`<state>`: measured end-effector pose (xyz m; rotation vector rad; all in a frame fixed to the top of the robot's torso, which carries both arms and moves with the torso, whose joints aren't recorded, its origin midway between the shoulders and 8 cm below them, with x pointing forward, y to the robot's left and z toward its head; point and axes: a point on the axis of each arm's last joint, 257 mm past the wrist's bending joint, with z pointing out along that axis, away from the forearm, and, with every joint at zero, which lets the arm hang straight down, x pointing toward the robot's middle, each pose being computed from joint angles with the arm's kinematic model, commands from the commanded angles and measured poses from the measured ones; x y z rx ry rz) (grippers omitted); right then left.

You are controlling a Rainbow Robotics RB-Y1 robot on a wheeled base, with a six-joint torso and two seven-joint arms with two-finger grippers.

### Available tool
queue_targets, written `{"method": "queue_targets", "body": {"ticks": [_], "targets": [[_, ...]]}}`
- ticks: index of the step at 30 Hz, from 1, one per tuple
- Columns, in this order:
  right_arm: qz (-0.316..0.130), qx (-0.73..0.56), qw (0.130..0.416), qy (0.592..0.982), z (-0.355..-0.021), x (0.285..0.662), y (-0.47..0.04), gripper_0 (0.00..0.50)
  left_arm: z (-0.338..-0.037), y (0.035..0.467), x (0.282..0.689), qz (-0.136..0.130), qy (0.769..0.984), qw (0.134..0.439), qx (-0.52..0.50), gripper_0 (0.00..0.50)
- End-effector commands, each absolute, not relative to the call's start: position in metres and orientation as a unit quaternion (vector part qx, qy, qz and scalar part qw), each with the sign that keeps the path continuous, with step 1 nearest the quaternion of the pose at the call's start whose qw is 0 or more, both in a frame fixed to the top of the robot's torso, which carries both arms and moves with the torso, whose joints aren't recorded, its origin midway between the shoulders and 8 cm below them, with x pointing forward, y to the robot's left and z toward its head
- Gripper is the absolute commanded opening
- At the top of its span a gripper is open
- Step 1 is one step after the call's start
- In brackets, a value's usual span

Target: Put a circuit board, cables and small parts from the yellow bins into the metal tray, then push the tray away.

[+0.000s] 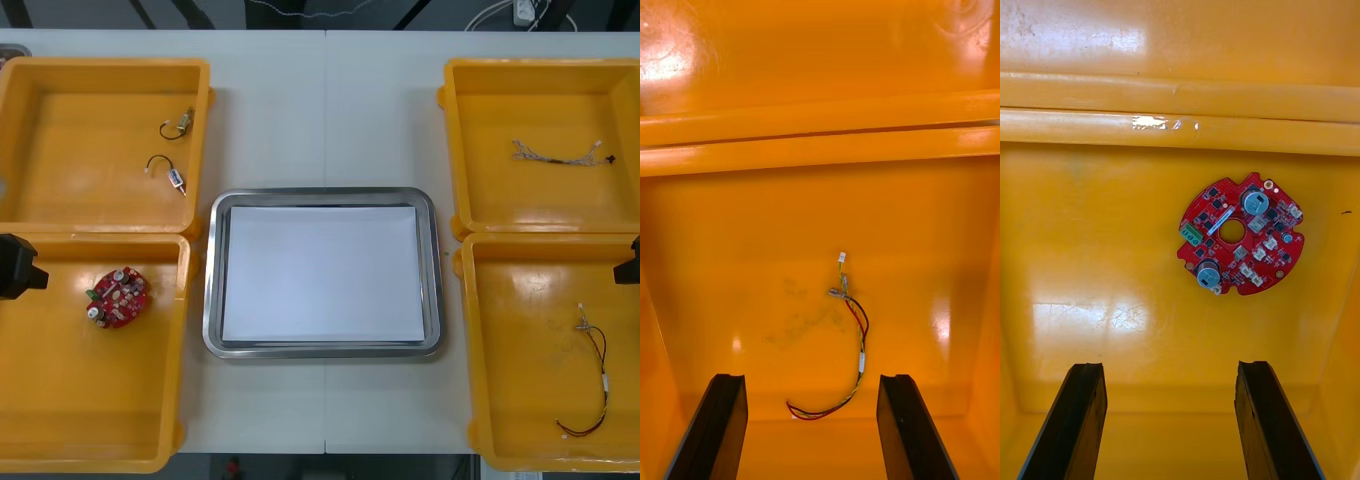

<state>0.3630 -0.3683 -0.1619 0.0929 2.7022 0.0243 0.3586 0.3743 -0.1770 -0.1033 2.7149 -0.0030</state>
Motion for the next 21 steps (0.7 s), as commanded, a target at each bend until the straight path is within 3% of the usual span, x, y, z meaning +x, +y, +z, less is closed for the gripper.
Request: {"method": "queue_targets", "body": {"ticks": [1, 21], "targets": [[0.002, 0.054, 0.23, 0.972, -0.1485, 0.3645, -0.379, 0.5, -0.1647, 0.3882, 0.3542, 0.023, 0.975, 0.219, -0.03, 0.5], [0.002, 0.054, 0.23, 0.972, -0.1485, 0.3645, -0.379, 0.5, -0.1647, 0.3882, 0.3542, 0.023, 0.975, 0.219, -0.03, 0.5]]}}
